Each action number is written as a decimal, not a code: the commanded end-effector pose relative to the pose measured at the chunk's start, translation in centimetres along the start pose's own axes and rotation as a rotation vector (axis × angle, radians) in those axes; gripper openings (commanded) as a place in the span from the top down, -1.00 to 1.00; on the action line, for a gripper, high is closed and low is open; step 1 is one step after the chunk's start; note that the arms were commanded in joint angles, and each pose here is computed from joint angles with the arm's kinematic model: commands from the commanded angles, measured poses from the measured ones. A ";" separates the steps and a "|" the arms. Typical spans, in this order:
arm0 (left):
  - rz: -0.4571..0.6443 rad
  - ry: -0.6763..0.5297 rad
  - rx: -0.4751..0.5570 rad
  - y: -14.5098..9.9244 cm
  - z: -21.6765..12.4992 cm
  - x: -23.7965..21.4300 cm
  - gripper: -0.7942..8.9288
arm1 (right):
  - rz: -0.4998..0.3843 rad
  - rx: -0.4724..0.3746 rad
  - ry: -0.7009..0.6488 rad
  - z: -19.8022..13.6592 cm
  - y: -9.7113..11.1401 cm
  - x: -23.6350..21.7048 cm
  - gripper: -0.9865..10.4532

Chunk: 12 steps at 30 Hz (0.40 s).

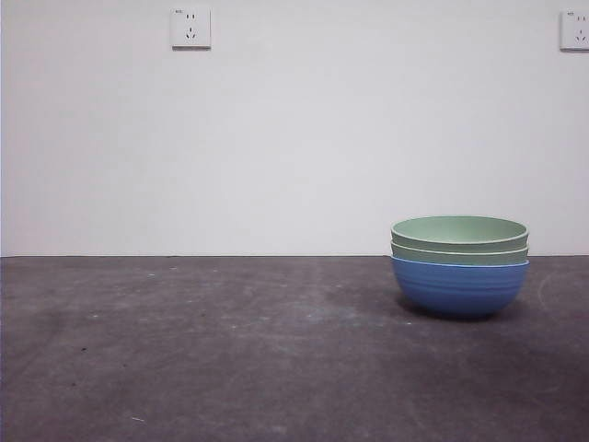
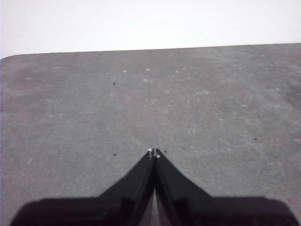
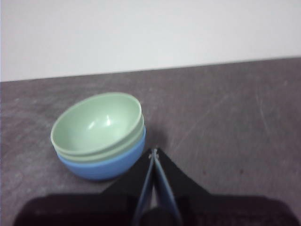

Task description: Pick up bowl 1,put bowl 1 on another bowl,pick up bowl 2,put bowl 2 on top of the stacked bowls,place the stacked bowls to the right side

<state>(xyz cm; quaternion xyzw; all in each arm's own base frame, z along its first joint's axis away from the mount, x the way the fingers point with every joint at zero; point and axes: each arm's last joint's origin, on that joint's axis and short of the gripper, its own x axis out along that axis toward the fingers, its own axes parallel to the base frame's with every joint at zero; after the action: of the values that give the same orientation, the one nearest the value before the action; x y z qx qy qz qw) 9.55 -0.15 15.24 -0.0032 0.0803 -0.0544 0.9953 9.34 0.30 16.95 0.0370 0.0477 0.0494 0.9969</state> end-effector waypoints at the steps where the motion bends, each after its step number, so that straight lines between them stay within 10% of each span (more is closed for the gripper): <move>1: 0.005 0.010 -0.008 0.1 -0.4 0.1 0.84 | 0.003 0.044 0.022 -1.0 0.0 0.3 0.82; 12: 0.005 0.010 -0.008 0.1 -0.4 0.1 0.84 | 0.011 0.126 0.081 -2.1 0.0 0.4 0.82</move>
<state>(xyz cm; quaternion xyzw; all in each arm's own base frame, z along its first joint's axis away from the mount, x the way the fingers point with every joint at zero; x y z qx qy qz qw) 9.55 -0.15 15.24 -0.0032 0.0805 -0.0544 0.9953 9.55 0.48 15.32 0.0742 0.0808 0.0554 0.9924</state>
